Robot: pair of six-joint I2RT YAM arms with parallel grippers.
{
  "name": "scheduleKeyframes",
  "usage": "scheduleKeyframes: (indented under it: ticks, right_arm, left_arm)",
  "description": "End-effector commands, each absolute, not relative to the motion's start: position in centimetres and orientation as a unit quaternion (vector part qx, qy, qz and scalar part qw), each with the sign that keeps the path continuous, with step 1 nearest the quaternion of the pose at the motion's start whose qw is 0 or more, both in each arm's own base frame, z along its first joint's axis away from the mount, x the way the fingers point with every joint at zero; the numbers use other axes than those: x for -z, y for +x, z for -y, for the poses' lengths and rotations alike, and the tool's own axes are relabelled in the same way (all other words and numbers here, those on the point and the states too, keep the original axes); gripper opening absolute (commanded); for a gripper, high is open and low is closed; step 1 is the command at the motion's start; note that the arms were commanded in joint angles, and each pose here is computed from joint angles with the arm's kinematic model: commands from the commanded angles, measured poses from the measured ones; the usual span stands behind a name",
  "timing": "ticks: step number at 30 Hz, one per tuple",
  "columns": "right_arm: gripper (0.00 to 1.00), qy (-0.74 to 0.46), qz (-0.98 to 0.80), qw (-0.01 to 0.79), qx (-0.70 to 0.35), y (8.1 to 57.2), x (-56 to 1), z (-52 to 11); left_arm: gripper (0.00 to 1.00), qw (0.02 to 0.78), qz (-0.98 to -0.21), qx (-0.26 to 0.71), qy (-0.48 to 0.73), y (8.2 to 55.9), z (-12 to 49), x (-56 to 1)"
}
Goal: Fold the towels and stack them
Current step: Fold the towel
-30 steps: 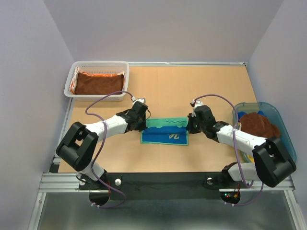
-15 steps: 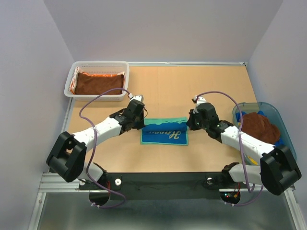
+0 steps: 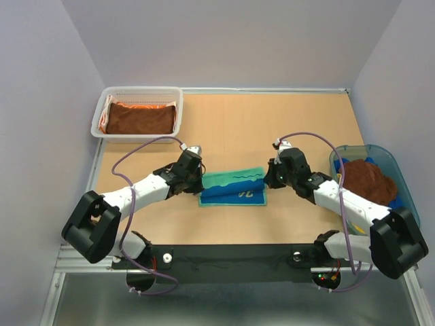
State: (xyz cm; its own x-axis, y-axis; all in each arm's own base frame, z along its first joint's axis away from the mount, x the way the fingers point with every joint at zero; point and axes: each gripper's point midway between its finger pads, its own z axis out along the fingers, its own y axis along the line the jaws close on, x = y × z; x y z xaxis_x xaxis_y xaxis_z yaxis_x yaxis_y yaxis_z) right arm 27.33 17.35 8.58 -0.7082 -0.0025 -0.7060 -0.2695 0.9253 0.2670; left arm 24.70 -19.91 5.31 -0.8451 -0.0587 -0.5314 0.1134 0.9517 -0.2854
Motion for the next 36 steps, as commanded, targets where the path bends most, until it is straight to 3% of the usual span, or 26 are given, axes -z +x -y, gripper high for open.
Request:
scheduleKeyframes:
  ticks: [1,4,7,10,11,14,15,22,36]
  right_arm:
    - [0.0,-0.05,-0.923,0.346,-0.16,26.8,-6.6,-16.4]
    - [0.0,-0.049,-0.93,0.33,-0.155,26.6,-5.5,-16.4]
    - [0.05,-0.051,-0.931,0.327,-0.156,26.5,-5.4,-16.5]
    - [0.23,-0.072,-0.925,0.322,-0.188,26.0,-6.6,-17.6]
    - [0.32,-0.078,-0.921,0.327,-0.198,25.9,-7.4,-17.9]
    - [0.38,-0.105,-0.909,0.32,-0.246,24.7,-9.9,-19.3]
    - [0.38,-0.11,-0.909,0.313,-0.253,24.2,-10.3,-19.5]
    - [0.38,-0.134,-0.888,0.326,-0.297,24.5,-14.3,-21.4]
    - [0.34,-0.093,-0.919,0.307,-0.227,27.7,-9.4,-21.5]
  left_arm:
    - [0.0,0.27,-0.952,0.145,0.008,24.1,19.2,-4.0]
    - [0.0,0.265,-0.955,0.136,0.007,23.9,18.9,-3.0]
    - [0.09,0.26,-0.956,0.138,0.006,23.6,18.9,-2.8]
    - [0.27,0.271,-0.95,0.155,0.006,23.3,19.2,-4.2]
    - [0.4,0.277,-0.947,0.16,0.005,23.2,19.2,-4.7]
    - [0.63,0.312,-0.93,0.194,-0.003,22.9,19.3,-8.3]
    - [0.66,0.319,-0.926,0.202,-0.003,22.7,19.3,-9.0]
    - [0.66,0.348,-0.903,0.251,-0.022,22.4,19.9,-13.1]
    - [0.55,0.315,-0.931,0.183,0.017,26.1,23.3,-9.8]
